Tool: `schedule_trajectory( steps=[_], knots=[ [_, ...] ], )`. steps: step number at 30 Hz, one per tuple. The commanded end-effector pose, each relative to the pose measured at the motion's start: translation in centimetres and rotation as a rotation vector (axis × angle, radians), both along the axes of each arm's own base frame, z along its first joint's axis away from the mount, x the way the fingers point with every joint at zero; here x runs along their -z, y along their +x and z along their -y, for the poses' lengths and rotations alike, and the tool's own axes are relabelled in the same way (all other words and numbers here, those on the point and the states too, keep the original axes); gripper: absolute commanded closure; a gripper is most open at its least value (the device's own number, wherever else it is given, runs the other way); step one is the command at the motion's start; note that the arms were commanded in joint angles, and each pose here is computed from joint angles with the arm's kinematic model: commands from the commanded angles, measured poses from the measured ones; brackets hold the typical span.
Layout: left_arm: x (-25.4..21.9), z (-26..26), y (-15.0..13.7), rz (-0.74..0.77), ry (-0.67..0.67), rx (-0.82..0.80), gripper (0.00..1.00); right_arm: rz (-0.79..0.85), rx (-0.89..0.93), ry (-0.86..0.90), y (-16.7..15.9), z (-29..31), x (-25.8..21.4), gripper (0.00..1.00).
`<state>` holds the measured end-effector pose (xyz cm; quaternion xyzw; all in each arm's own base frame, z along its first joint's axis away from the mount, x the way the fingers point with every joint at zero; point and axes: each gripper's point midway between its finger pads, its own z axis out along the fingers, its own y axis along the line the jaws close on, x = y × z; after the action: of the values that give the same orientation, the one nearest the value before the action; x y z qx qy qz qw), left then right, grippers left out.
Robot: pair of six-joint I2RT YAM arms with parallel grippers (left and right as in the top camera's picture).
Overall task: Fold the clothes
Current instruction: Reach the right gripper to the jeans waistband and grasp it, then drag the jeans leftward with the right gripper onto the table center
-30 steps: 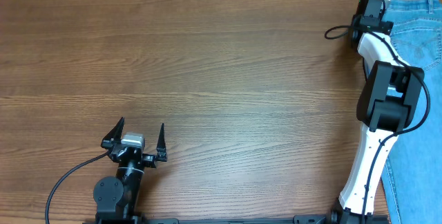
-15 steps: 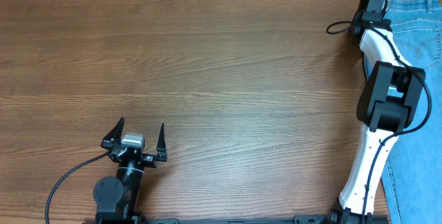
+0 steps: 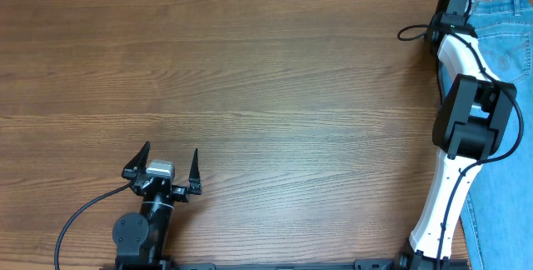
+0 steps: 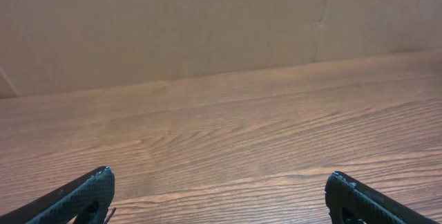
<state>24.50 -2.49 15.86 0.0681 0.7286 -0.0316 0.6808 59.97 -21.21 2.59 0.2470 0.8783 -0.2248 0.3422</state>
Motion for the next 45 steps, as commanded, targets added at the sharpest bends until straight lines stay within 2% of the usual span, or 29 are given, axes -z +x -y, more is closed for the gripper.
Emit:
schedule_trajectory(
  steps=[1,11,17,23,26,33,37,40,45],
  knots=[
    [0.0,-0.1,0.0,0.006,0.012,-0.007,0.00,0.031,-0.001,0.029,0.4,-0.5,-1.1,0.96],
    [0.0,-0.1,0.0,0.006,0.012,-0.007,0.00,0.178,0.000,0.021,0.3,-0.9,-11.4,0.96],
    [0.0,-0.1,0.0,0.006,0.012,-0.007,0.00,0.186,-0.025,0.022,-0.2,-2.6,-14.3,0.96],
    [0.0,-0.1,0.0,0.006,0.012,-0.007,0.00,0.167,-0.108,0.030,0.2,-7.3,-15.3,0.96],
    [0.0,-0.1,0.0,0.006,0.012,-0.007,0.00,0.141,-0.220,0.048,1.0,-11.6,-14.9,0.96],
    [0.0,-0.1,0.0,0.006,0.012,-0.007,0.00,0.113,-0.543,0.163,1.4,-27.4,-14.0,0.96],
    [0.0,-0.1,0.0,0.006,0.012,-0.007,0.00,0.120,-0.696,0.355,-0.2,-37.1,-13.6,0.96],
    [0.0,-0.1,0.0,0.006,0.012,-0.007,0.00,0.114,-0.778,0.567,-2.4,-44.7,-13.3,0.96],
    [0.0,-0.1,0.0,0.005,0.012,-0.007,0.00,0.090,-0.870,0.761,-6.1,-54.5,-12.5,0.96]
  ],
)
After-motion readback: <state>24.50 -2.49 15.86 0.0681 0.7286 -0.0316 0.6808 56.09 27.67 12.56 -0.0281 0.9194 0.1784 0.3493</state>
